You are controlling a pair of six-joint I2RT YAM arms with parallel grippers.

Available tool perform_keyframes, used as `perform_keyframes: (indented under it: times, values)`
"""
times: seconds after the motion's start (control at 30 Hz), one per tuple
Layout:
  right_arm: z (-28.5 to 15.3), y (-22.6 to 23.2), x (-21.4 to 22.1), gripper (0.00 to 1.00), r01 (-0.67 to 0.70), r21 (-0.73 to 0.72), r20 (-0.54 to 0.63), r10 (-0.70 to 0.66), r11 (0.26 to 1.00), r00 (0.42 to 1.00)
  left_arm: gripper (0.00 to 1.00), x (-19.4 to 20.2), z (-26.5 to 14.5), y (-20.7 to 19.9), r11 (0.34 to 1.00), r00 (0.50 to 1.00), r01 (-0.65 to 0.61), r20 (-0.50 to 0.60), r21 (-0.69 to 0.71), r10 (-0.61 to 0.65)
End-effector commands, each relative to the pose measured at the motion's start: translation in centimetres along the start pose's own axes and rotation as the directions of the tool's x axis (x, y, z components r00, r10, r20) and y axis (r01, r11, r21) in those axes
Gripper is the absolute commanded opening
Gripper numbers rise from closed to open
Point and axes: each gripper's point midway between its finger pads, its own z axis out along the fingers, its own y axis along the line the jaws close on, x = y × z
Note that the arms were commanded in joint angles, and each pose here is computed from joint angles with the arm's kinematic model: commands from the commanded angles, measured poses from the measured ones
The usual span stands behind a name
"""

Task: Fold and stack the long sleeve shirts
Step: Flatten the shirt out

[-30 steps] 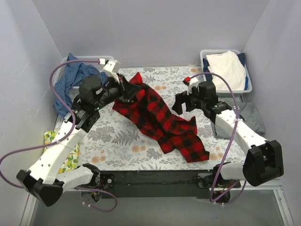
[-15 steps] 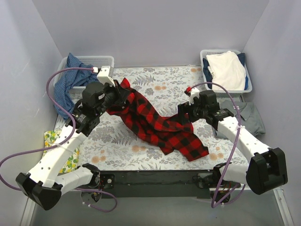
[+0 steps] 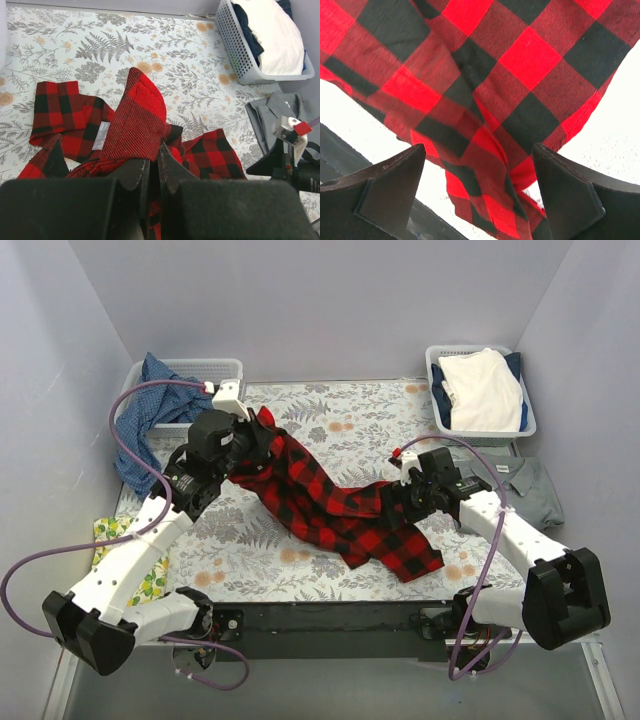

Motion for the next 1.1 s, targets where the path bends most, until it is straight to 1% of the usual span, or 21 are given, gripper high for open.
perform_keyframes:
  times: [0.0, 0.07, 0.13, 0.23, 0.3, 0.4, 0.43, 0.5, 0.53, 0.57, 0.6, 0.67, 0.7, 0.73, 0.77, 0.8, 0.83, 0.9, 0.93, 1.0, 1.07]
  values:
    - [-1.8, 0.9, -0.8, 0.96, 0.041, -0.005, 0.052, -0.041, 0.999, 0.998, 0.00, -1.5, 0.5, 0.4, 0.999, 0.999, 0.008, 0.045, -0.041, -0.006]
    - [-2.5, 1.1, -1.3, 0.98, 0.050, 0.000, 0.083, -0.050, 0.999, 0.995, 0.00, -1.1, 1.1, 0.5, 0.999, 0.999, 0.010, 0.031, -0.047, -0.008]
    - [-2.5, 1.2, -1.3, 0.98, 0.043, -0.004, 0.080, -0.043, 0.999, 0.996, 0.00, -1.1, 1.3, 0.4, 0.999, 1.000, 0.014, 0.027, -0.047, -0.012]
    - [-1.5, 1.0, -0.5, 0.97, 0.024, -0.011, 0.030, -0.024, 1.000, 0.999, 0.00, -1.4, 1.5, 0.3, 0.999, 0.999, 0.012, 0.033, -0.044, -0.010]
    - [-0.4, 1.0, 0.4, 0.95, 0.010, -0.036, -0.028, -0.011, 0.999, 1.000, 0.00, -1.6, 1.5, 0.2, 0.999, 0.999, 0.010, 0.039, -0.045, -0.008]
    - [1.0, 1.1, 1.6, 0.87, -0.007, -0.058, -0.102, 0.001, 0.998, 0.995, 0.00, -2.1, 1.4, 0.2, 0.999, 0.999, 0.007, 0.051, -0.047, -0.005]
    - [1.2, 1.0, 1.8, 0.74, -0.007, -0.053, -0.117, 0.001, 0.999, 0.993, 0.00, -2.3, 1.4, 0.1, 0.999, 0.998, 0.011, 0.055, -0.045, -0.008]
    - [1.7, 0.8, 2.0, 0.52, -0.007, -0.035, -0.147, 0.002, 0.999, 0.989, 0.00, -2.7, 1.2, -0.1, 0.999, 0.998, 0.014, 0.063, -0.041, -0.011]
    - [1.5, 0.6, 0.9, 0.16, 0.000, -0.017, -0.125, -0.002, 1.000, 0.992, 0.00, -2.9, 1.2, -0.2, 0.999, 0.998, 0.015, 0.069, -0.038, -0.012]
    - [1.2, 0.5, 0.2, 0.02, -0.001, 0.008, -0.101, 0.001, 1.000, 0.995, 0.00, -3.2, 1.1, -0.2, 0.999, 0.997, 0.014, 0.077, -0.038, -0.011]
    - [0.7, -0.5, -0.8, 0.01, -0.010, 0.081, -0.071, 0.016, 0.997, 0.997, 0.00, -3.8, 1.0, -0.5, 0.999, 0.996, 0.013, 0.089, -0.033, -0.010]
    - [-1.1, -1.3, -4.0, 0.01, -0.013, 0.174, 0.034, 0.008, 0.985, 0.999, 0.00, -4.6, 1.0, -0.7, 1.000, 0.994, 0.001, 0.106, -0.031, 0.002]
    - [-2.1, -2.8, -5.3, 0.01, -0.046, 0.278, 0.088, 0.023, 0.959, 0.996, 0.00, -5.9, 0.8, -1.2, 1.000, 0.991, -0.007, 0.135, -0.022, 0.009]
    - [-3.1, -3.6, -6.6, 0.01, -0.063, 0.338, 0.140, 0.016, 0.939, 0.990, 0.00, -6.5, 0.7, -1.4, 1.000, 0.989, -0.013, 0.147, -0.016, 0.015]
    - [-4.9, -3.6, -9.1, 0.01, -0.074, 0.367, 0.223, -0.011, 0.927, 0.975, 0.00, -6.9, 1.2, -1.6, 1.000, 0.988, -0.020, 0.150, -0.017, 0.022]
    - [-6.4, -4.7, -10.4, 0.01, -0.103, 0.436, 0.277, -0.025, 0.894, 0.960, 0.00, -7.5, 1.3, -1.8, 0.999, 0.986, -0.036, 0.160, -0.016, 0.038]
    - [-8.1, -4.7, -12.2, 0.01, -0.133, 0.458, 0.353, -0.043, 0.879, 0.935, 0.00, -8.9, 1.1, -2.4, 0.999, 0.981, -0.039, 0.188, -0.004, 0.039]
    - [-11.6, -5.4, -15.3, 0.01, -0.197, 0.506, 0.466, -0.074, 0.840, 0.882, 0.00, -9.7, 1.9, -2.8, 0.998, 0.979, -0.069, 0.193, 0.000, 0.068]
    - [-13.2, -5.5, -16.7, 0.01, -0.226, 0.512, 0.523, -0.092, 0.829, 0.847, 0.01, -11.2, 1.7, -3.4, 0.997, 0.972, -0.074, 0.223, 0.006, 0.071]
    - [-16.8, -6.0, -19.2, 0.01, -0.285, 0.535, 0.609, -0.129, 0.795, 0.783, 0.02, -11.7, 2.8, -3.6, 0.996, 0.970, -0.095, 0.225, 0.002, 0.092]
    - [-19.9, -6.5, -21.1, 0.01, -0.335, 0.555, 0.671, -0.172, 0.761, 0.721, 0.06, -13.5, 2.9, -4.3, 0.994, 0.961, -0.108, 0.256, 0.005, 0.103]
